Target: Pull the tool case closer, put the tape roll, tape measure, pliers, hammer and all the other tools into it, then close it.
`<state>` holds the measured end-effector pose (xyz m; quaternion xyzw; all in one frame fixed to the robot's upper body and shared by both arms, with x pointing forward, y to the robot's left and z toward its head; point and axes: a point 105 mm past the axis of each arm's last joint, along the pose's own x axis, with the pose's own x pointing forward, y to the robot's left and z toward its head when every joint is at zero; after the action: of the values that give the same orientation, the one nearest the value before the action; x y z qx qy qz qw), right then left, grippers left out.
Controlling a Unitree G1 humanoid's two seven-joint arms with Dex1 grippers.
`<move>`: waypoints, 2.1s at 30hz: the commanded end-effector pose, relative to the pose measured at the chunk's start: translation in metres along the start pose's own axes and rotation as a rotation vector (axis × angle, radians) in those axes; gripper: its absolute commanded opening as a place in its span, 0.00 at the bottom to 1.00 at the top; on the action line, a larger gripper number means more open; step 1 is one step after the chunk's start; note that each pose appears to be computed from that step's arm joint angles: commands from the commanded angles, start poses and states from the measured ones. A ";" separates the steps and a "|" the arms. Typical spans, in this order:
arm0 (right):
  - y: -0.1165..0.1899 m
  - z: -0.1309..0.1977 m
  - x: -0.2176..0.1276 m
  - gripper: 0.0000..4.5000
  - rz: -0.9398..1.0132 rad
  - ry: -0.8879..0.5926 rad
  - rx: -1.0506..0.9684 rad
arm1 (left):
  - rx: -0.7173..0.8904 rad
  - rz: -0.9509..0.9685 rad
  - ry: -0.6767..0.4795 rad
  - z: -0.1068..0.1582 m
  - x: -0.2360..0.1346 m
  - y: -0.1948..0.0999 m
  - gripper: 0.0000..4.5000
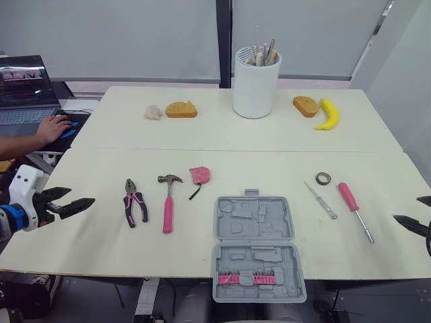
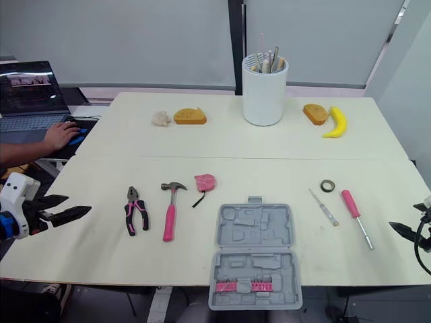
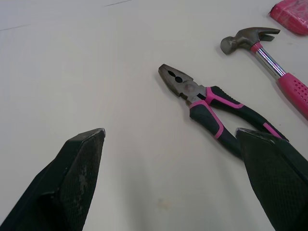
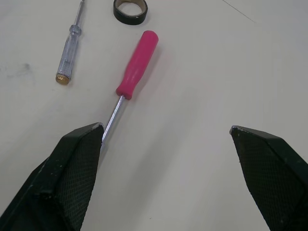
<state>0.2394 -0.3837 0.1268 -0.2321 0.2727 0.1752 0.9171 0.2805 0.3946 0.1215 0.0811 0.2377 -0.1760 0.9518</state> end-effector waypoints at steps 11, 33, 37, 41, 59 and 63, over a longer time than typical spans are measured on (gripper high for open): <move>0.000 0.045 0.004 0.99 0.003 -0.086 -0.129 | 0.074 -0.049 -0.129 0.049 0.008 -0.021 1.00; 0.029 0.094 0.119 0.64 0.079 -0.057 -0.488 | 0.424 -0.886 -0.426 0.145 0.085 -0.311 1.00; 0.026 0.095 0.131 0.59 0.066 -0.061 -0.486 | 0.423 -0.908 -0.438 0.141 0.094 -0.328 1.00; 0.027 0.095 0.145 0.47 0.049 -0.057 -0.491 | 0.414 -0.918 -0.452 0.141 0.099 -0.340 1.00; 0.039 0.080 0.182 0.40 0.054 -0.008 -0.456 | 0.424 -0.887 -0.453 0.142 0.107 -0.352 1.00; 0.040 0.077 0.183 0.24 0.054 -0.003 -0.439 | 0.422 -0.894 -0.458 0.144 0.106 -0.355 1.00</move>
<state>0.3936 -0.2732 0.0547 -0.4159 0.2456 0.2649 0.8346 0.2989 0.0059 0.1618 0.1141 0.0142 -0.6152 0.7799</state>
